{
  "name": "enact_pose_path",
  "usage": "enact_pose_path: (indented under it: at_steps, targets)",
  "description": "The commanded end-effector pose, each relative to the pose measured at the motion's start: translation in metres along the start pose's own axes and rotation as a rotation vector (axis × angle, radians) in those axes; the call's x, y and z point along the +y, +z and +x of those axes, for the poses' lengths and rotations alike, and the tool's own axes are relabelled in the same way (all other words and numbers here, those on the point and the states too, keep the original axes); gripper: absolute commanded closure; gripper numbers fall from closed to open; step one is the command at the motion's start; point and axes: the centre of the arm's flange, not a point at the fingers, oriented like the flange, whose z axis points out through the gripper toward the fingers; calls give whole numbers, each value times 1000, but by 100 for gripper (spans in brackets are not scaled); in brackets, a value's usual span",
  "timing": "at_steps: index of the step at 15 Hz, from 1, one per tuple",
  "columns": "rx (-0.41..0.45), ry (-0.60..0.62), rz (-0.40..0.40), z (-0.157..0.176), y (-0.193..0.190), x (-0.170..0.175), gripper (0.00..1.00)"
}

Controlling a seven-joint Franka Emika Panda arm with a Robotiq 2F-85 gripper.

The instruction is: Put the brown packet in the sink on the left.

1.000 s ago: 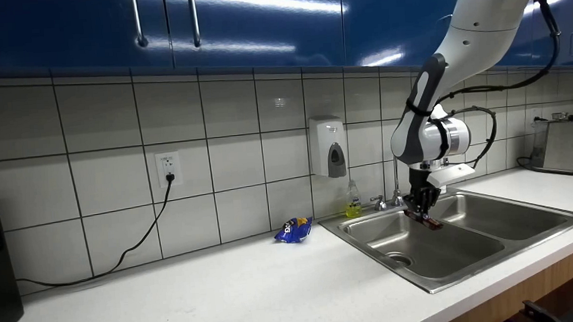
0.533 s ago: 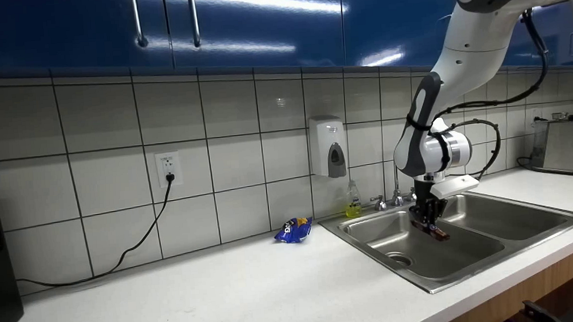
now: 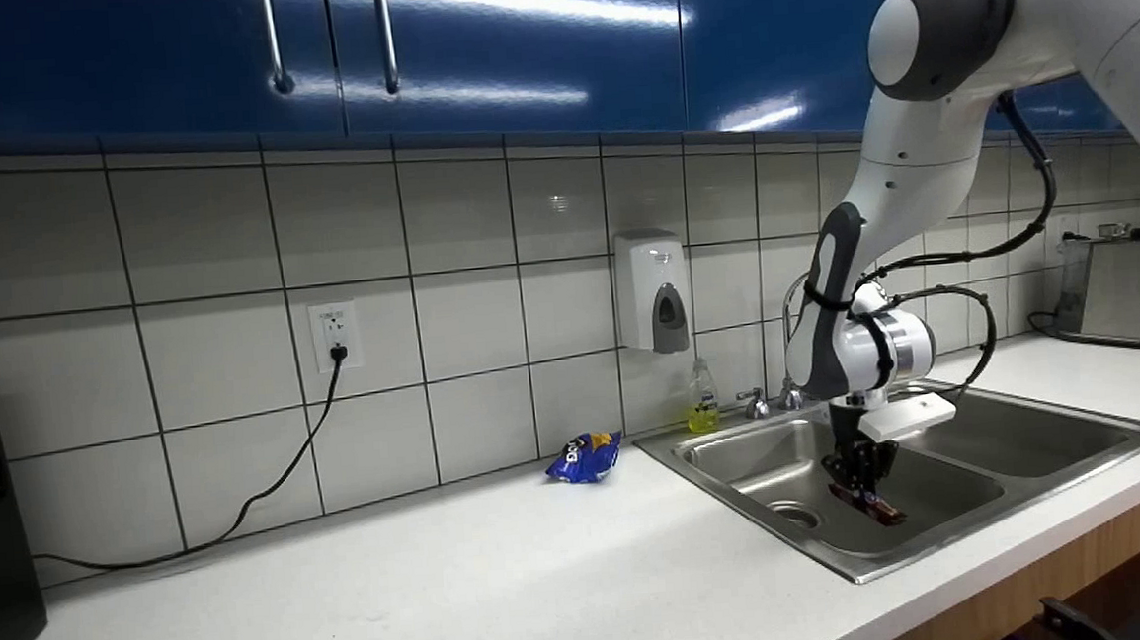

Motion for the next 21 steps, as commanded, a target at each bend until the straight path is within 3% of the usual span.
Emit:
enact_pose_path:
  at_steps: [1, 21]
  targets:
    - [3, 22, -3, 8, 28, 6, 95]
    - [-38, 21, -21, 7, 83, 7, 95]
